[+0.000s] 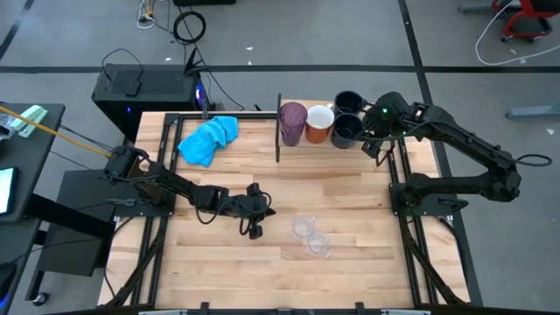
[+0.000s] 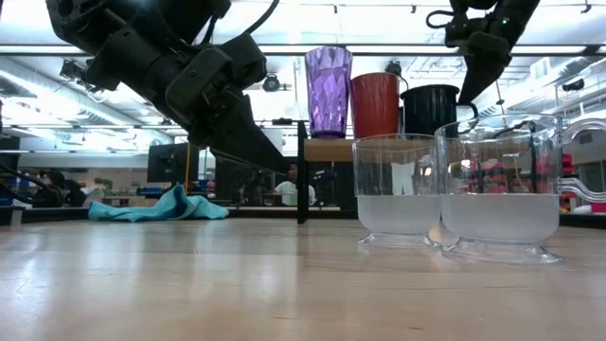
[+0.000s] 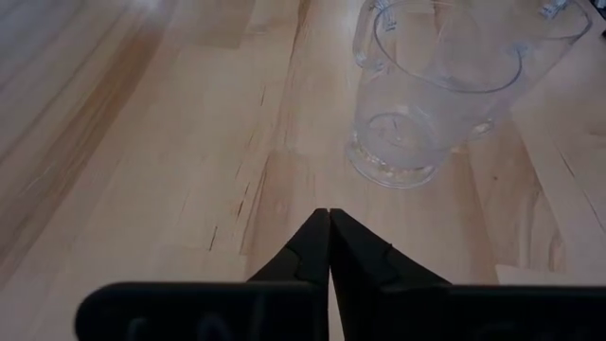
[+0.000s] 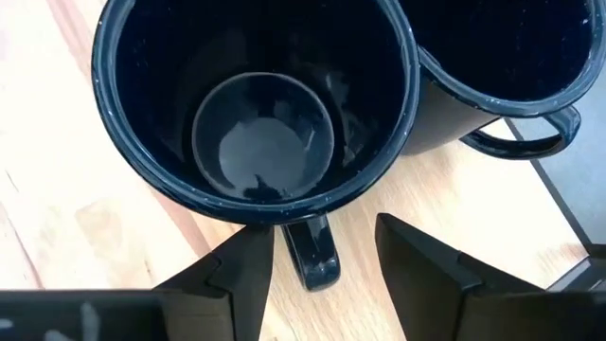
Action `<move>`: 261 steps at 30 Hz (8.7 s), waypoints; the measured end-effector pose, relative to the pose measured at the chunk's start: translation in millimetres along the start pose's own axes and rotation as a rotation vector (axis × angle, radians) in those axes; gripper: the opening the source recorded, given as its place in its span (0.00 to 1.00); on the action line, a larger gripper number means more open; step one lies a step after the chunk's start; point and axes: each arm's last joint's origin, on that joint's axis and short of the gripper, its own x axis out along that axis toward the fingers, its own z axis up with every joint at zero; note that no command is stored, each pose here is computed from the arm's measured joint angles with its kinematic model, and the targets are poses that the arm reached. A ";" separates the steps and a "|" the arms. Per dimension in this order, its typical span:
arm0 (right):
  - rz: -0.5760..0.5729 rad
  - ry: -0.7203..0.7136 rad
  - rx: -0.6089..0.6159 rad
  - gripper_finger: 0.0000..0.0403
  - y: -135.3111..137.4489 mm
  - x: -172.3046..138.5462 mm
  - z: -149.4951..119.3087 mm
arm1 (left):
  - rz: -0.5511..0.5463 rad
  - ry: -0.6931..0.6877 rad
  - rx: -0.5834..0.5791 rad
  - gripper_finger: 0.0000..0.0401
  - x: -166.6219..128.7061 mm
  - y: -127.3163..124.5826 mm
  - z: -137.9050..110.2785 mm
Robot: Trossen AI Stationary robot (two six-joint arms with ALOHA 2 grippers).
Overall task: Stack small to large cups/mugs on shelf
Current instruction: Put the black mug on the shelf aligned with the other black mug, then adjust the black mugs on the shelf
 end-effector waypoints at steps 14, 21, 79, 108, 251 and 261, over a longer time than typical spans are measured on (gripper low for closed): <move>0.009 0.042 -0.005 0.48 1.2 -0.1 -4.0 | -0.002 0.000 0.000 0.04 -0.1 -0.3 -0.1; 0.007 0.031 -0.006 0.48 -0.1 -8.3 -1.2 | -0.001 0.005 0.002 0.04 -2.9 0.1 1.5; -0.008 0.045 -0.097 0.35 24.4 5.4 -6.2 | -0.006 0.020 -0.014 0.06 -18.8 -1.5 9.3; -0.148 0.048 -0.079 0.35 -2.0 16.3 -7.6 | -0.006 0.021 -0.015 0.05 -18.7 -1.5 9.2; 0.052 -0.122 0.208 0.01 -60.5 -38.4 76.9 | 0.134 -0.228 0.149 0.05 -77.9 75.3 73.7; -0.020 -0.125 0.259 0.03 -100.5 -39.8 96.9 | 0.142 -0.185 0.206 0.06 -77.0 75.9 70.0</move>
